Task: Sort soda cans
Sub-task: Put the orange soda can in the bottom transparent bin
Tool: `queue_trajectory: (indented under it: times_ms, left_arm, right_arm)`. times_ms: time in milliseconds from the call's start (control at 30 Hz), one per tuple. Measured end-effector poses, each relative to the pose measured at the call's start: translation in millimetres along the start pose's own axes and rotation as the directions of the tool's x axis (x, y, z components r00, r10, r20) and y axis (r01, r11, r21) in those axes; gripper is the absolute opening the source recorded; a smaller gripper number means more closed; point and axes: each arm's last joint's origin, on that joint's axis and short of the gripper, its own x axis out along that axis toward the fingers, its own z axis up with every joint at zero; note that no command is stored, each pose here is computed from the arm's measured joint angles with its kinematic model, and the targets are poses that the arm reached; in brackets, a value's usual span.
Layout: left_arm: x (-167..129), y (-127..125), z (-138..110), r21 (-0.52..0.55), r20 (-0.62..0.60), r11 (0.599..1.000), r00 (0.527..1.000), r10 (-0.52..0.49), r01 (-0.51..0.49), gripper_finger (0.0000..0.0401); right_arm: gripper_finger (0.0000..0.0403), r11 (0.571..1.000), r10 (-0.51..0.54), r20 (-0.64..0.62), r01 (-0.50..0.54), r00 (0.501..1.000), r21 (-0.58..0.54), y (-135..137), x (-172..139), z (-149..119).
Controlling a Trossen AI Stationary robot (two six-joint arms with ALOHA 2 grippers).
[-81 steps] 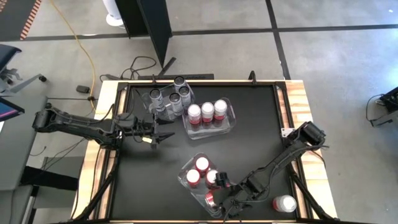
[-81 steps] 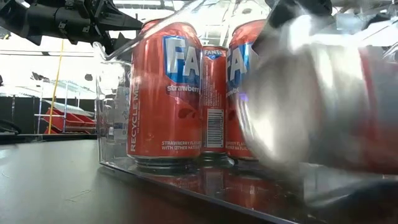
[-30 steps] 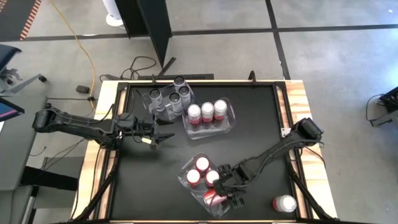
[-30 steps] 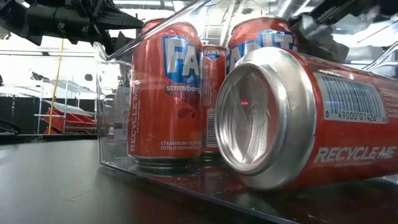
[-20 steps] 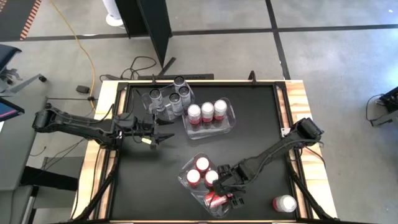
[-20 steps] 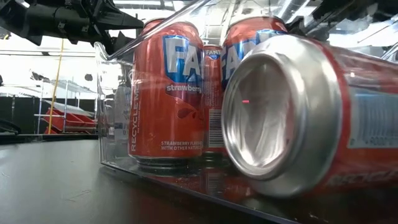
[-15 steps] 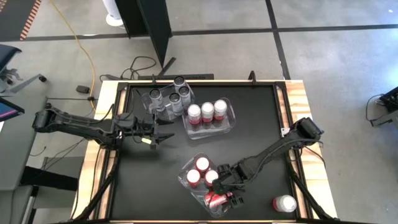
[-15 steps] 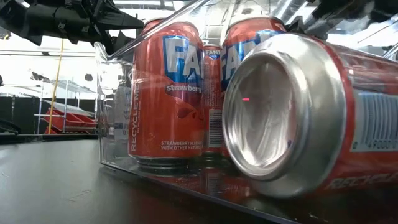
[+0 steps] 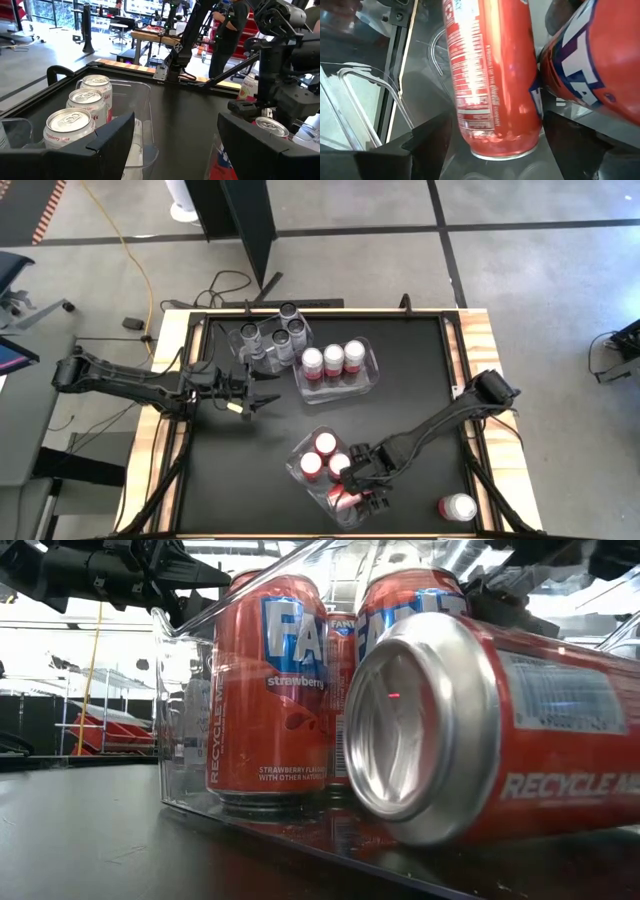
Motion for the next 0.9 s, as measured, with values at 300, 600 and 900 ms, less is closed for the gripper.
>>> queue_trajectory:
  times_ms: [300,600,900]
  left_arm:
    - [0,0,0,0.020,-0.003,1.000,1.000,0.000,0.000,0.0281]
    - [0,0,0,0.020,-0.004,1.000,1.000,0.000,0.000,0.0281]
    - [0,0,0,0.024,-0.003,1.000,1.000,0.000,0.000,0.0281]
  right_arm:
    - [0.0324,1.000,-0.024,-0.043,0.025,0.999,0.015,2,20,1]
    - [0.0324,1.000,0.021,-0.040,-0.021,0.999,0.013,5,20,3]
    - [0.0339,0.994,0.105,-0.031,-0.104,0.994,0.033,8,21,6]
